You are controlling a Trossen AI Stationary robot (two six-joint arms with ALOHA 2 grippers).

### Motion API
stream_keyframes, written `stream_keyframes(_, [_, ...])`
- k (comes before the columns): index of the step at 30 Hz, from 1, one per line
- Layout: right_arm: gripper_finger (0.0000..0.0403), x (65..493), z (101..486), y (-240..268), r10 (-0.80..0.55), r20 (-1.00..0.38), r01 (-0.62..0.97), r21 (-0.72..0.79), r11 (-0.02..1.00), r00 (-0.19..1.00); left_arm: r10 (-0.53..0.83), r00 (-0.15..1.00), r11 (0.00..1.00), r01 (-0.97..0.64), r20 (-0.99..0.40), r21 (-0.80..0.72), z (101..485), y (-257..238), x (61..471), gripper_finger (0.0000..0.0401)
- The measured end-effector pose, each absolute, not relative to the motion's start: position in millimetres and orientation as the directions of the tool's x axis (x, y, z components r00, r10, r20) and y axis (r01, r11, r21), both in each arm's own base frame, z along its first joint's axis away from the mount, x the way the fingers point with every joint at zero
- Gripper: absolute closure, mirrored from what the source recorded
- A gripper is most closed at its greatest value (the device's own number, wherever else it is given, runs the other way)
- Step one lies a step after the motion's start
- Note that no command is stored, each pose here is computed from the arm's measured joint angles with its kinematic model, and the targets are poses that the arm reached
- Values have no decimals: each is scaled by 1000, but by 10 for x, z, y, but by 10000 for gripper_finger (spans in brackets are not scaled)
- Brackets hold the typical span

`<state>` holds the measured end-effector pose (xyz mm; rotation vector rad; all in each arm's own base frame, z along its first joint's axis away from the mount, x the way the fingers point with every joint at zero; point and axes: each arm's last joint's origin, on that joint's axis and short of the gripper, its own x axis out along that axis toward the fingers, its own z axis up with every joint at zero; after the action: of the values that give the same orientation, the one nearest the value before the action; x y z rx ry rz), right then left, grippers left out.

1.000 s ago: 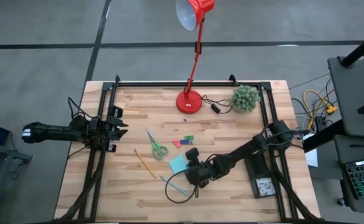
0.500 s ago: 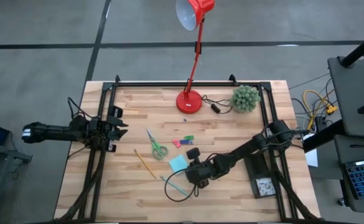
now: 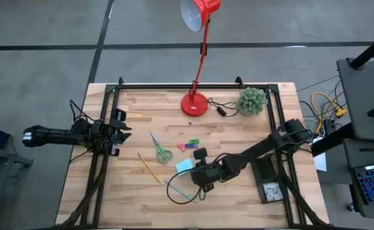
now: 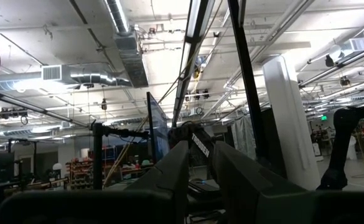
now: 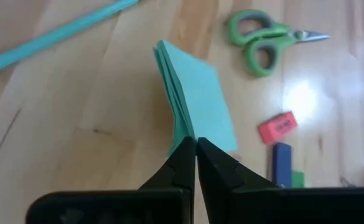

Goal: Pick and place office supplies into organizer
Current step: Put the blue sticky note into the black desk organizer

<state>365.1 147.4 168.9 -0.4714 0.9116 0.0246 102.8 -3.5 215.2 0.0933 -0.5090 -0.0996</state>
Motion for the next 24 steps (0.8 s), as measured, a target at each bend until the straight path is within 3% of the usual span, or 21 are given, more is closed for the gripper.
stream_keyframes(9, [395,3542,1959,1585,-146,-727,-205,-371,906,670,-119,867,991,72,483,114,2154,-35,1025,335])
stream_keyframes(24, [395,3494,1974,1628,-155,-730,-195,-370,908,665,-119,867,991,72,484,114,2155,-35,1024,335])
